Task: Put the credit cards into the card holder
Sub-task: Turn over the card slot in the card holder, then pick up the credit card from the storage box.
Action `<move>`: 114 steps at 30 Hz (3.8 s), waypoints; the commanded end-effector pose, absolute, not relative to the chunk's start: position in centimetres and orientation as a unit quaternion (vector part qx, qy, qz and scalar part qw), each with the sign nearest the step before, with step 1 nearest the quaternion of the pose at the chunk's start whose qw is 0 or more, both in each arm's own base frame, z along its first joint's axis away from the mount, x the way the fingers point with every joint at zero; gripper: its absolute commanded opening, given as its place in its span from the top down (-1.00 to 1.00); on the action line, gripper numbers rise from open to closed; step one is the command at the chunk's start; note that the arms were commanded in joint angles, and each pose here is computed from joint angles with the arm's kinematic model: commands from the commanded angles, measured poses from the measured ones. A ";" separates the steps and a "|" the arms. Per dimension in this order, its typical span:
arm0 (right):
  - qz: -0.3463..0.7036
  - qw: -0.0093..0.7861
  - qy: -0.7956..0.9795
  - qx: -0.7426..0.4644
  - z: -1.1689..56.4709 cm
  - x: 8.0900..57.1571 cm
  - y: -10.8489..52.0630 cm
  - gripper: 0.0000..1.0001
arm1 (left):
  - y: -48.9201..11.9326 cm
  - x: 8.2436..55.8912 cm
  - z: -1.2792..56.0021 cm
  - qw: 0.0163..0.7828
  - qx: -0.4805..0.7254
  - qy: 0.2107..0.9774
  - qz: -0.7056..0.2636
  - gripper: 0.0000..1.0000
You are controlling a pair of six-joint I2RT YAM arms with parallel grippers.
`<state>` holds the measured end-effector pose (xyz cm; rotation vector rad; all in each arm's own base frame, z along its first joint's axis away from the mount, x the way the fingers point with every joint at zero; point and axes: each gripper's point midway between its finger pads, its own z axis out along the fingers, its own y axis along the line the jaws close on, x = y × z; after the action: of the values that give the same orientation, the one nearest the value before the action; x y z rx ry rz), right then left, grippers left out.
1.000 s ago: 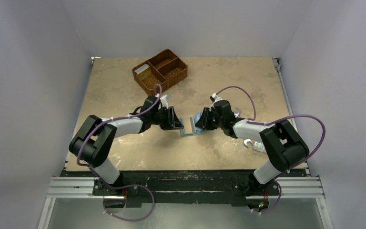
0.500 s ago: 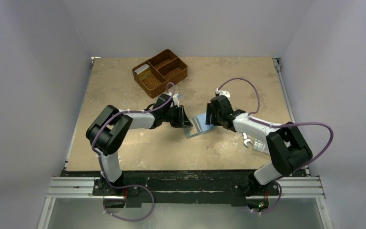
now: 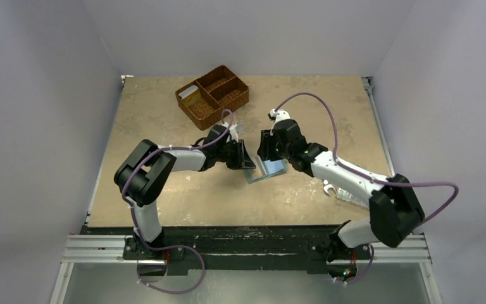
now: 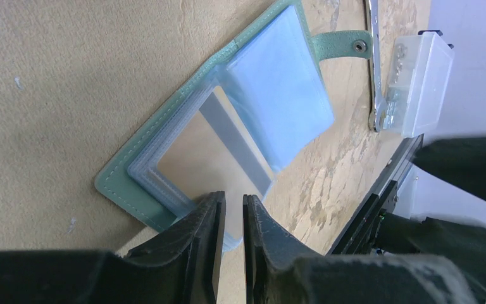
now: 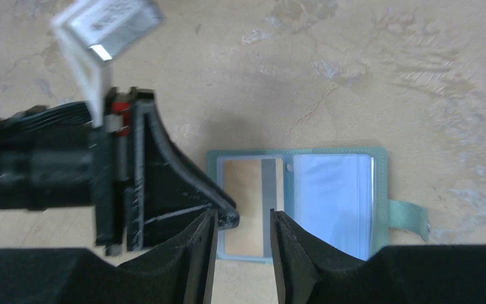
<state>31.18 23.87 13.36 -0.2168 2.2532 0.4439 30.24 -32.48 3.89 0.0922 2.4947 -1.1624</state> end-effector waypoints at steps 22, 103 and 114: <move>0.177 0.394 0.901 -0.028 10.8 32.6 17.5 0.06 | -31.8 29.6 3.1 0.147 0.096 0.913 -0.369 0.51; 0.461 0.314 0.822 -0.114 8.9 27.4 25.9 0.07 | -5.6 60.5 9.4 0.326 0.225 0.853 0.339 -0.24; 0.461 0.313 0.823 -0.115 8.8 27.3 25.9 0.07 | -4.8 60.8 9.9 0.331 0.211 0.842 0.369 -0.13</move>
<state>26.55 25.41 7.88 -0.2658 2.2217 1.2191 59.54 -4.99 7.92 0.6035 2.2736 0.9121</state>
